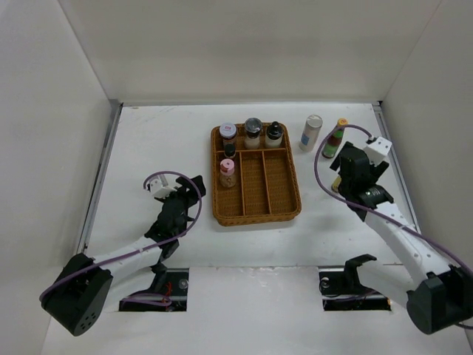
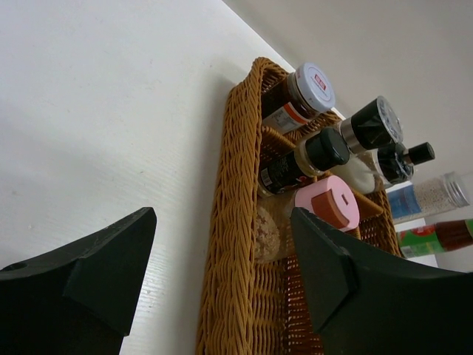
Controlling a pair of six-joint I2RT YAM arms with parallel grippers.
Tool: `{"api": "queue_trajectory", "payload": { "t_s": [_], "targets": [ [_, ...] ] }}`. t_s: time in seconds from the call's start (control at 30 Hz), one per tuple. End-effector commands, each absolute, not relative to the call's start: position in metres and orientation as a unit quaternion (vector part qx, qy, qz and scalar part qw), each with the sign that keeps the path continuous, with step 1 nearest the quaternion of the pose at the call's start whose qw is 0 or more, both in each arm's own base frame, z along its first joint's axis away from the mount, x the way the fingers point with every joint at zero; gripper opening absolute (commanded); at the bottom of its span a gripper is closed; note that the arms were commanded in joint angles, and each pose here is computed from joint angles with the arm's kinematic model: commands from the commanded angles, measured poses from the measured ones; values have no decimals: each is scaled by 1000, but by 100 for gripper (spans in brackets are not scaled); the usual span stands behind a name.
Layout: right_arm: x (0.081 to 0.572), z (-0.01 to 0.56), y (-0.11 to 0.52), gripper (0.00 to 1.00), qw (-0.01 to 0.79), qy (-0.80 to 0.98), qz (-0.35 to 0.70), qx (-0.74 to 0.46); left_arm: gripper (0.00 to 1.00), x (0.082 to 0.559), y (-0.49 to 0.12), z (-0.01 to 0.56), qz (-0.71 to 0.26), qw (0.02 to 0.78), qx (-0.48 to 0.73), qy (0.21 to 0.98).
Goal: Organize the condiment bottles
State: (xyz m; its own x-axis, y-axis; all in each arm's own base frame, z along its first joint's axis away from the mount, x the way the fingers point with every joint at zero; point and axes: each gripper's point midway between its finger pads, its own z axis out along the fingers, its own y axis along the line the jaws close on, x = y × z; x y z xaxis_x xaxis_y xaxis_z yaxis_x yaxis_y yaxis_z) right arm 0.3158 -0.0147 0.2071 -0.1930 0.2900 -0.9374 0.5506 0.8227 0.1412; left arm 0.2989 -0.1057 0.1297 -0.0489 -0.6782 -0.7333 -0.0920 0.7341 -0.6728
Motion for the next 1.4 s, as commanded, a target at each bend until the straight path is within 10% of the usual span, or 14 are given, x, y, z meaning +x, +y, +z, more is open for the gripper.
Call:
{"api": "queue_trajectory", "payload": {
  "t_s": [0.0,0.5,0.67,0.83,1.37],
  "targets": [
    [329,190,-5,88,552,788,-80,260,73,304,-116,151,-262,638,-280,668],
    [363,159,-17,70,525,804,-88,263,73,305,-115,148,-257,636,-280,671],
    [362,170,-23,38,542,789,-100,271,73,306,-114,147,-256,636,-281,672],
    [341,241,-9,30,621,737,-123,238,73,307,-116,145,-256,633,-279,675],
    [292,321,298,30,652,725,220,-16,73,311,-73,141,-225,636,-335,658]
  ]
}}
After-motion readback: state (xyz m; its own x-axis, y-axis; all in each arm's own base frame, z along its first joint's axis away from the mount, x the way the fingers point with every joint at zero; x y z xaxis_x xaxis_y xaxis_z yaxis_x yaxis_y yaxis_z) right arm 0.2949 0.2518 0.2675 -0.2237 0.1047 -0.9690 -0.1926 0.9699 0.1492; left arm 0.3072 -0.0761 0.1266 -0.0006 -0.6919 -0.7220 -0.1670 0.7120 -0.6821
